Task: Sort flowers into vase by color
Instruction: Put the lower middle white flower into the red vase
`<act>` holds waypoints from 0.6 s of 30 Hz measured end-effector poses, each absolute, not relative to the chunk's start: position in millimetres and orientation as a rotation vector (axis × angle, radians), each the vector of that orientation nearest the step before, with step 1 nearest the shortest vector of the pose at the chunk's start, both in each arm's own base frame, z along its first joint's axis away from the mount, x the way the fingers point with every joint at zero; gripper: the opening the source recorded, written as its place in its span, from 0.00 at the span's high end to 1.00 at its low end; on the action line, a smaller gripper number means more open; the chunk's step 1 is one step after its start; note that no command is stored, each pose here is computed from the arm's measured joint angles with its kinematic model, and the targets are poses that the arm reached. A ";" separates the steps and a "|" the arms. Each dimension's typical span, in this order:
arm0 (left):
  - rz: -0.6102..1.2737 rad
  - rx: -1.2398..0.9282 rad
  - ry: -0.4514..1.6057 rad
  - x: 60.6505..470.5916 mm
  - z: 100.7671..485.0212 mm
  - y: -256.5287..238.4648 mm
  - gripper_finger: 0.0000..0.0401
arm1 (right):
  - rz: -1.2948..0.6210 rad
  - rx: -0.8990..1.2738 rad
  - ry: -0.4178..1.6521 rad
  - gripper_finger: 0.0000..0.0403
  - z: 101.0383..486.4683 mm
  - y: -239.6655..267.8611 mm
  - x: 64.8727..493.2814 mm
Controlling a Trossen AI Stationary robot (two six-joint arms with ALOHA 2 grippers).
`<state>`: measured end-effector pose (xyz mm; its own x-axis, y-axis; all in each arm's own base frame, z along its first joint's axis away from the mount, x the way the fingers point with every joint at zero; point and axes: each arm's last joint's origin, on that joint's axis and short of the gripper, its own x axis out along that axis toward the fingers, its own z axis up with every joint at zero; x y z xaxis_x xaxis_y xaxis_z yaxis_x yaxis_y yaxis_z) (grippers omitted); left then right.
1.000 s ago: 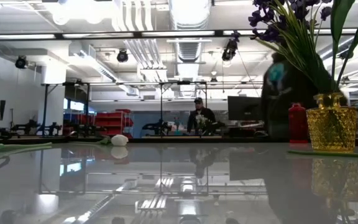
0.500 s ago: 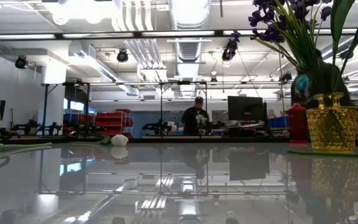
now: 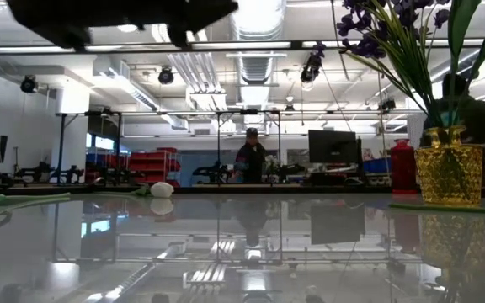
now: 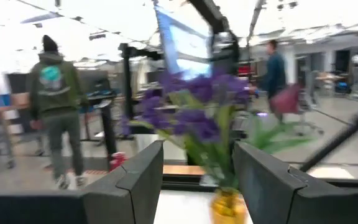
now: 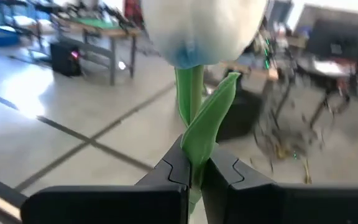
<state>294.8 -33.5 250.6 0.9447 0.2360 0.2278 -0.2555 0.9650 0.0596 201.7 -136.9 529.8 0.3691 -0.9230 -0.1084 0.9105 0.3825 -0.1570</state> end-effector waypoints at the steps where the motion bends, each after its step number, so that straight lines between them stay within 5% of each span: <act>1: 0.265 0.084 -0.211 298.8 250.6 -28.3 0.55 | -1.192 -0.053 0.204 0.97 523.5 -148.7 198.5; 9: 0.265 0.123 -0.093 321.0 266.5 -19.3 0.55 | -1.303 0.030 0.271 0.97 461.6 -199.2 176.6; 18: 0.269 0.143 -0.041 319.7 271.9 -17.2 0.55 | -1.396 -0.013 0.234 0.97 415.7 -184.2 139.8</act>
